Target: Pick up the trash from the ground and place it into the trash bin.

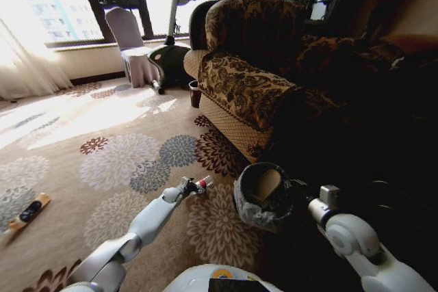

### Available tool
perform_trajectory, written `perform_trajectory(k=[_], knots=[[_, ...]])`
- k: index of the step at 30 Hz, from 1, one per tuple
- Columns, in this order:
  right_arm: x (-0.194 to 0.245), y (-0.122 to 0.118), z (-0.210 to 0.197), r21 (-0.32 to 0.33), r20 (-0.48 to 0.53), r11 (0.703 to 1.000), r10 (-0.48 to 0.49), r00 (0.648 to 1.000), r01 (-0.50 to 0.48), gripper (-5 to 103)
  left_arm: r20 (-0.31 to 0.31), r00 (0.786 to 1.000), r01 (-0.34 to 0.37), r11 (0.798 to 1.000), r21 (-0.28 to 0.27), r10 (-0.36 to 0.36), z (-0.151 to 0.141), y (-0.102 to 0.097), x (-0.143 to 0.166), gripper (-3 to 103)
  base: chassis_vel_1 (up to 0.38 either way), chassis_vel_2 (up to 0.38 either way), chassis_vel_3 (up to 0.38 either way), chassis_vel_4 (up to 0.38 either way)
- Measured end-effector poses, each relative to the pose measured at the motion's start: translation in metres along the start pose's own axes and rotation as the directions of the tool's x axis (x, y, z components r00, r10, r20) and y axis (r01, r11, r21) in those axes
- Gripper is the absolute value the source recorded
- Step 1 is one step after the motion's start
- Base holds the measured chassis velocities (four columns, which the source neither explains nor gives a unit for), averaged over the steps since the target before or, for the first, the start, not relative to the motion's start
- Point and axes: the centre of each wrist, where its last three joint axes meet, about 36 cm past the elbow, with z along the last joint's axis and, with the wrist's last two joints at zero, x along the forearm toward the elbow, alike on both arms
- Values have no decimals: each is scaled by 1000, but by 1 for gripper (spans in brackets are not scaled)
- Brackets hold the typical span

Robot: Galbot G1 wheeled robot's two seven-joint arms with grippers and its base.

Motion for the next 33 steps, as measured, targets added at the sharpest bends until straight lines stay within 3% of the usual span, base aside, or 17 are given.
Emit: perform_trajectory(k=[7, 11, 13, 16, 17, 19, 20, 22, 31, 33], knots=[[0, -1, 0, 0, 2, 1000, 1, 1000, -1, 2, -4, 1000, -7, 1000, -8, 7, 2, -1, 0, 103, 0, 0, 0, 0], [0, -1, -1, -9, 7, 1000, 3, 1000, -3, 2, -12, 1000, -13, 1000, -11, 12, 6, -1, 2, 92, 0, 0, 0, 0], [0, 0, -1, -15, 9, 1000, 1, 1000, -1, 2, -25, 1000, -16, 999, -37, 15, 10, -2, 3, 81, 0, 0, 0, 0], [0, 0, -1, -14, 12, 1000, 0, 1000, 0, 2, -31, 999, -20, 999, -45, 18, 12, -2, 3, 76, 0, 0, 0, 0], [0, 0, -1, -14, 15, 1000, -1, 1000, 1, 2, -34, 999, -21, 999, -44, 20, 14, -2, 4, 65, 0, 0, 0, 0], [0, 0, -2, -13, 17, 1000, -1, 1000, 1, 2, -32, 999, -22, 999, -43, 21, 15, -3, 4, 65, 0, 0, 0, 0], [0, 0, -2, -12, 19, 1000, 1, 1000, -1, 2, -29, 999, -24, 999, -44, 22, 14, -4, 5, 55, 0, 0, 0, 0], [0, 0, -2, -12, 20, 1000, 2, 1000, -2, 2, -27, 999, -24, 999, -44, 23, 14, -4, 5, 55, 0, 0, 0, 0], [0, 0, -1, -12, 20, 1000, 7, 1000, -6, 2, -17, 1000, -24, 999, -42, 23, 12, -8, 15, 32, 0, 0, 0, 0], [1, 0, -3, -14, 20, 1000, 4, 1000, -4, 2, 17, 1000, -17, 999, -32, 17, 8, -13, 28, 30, 0, 0, 0, 0]])
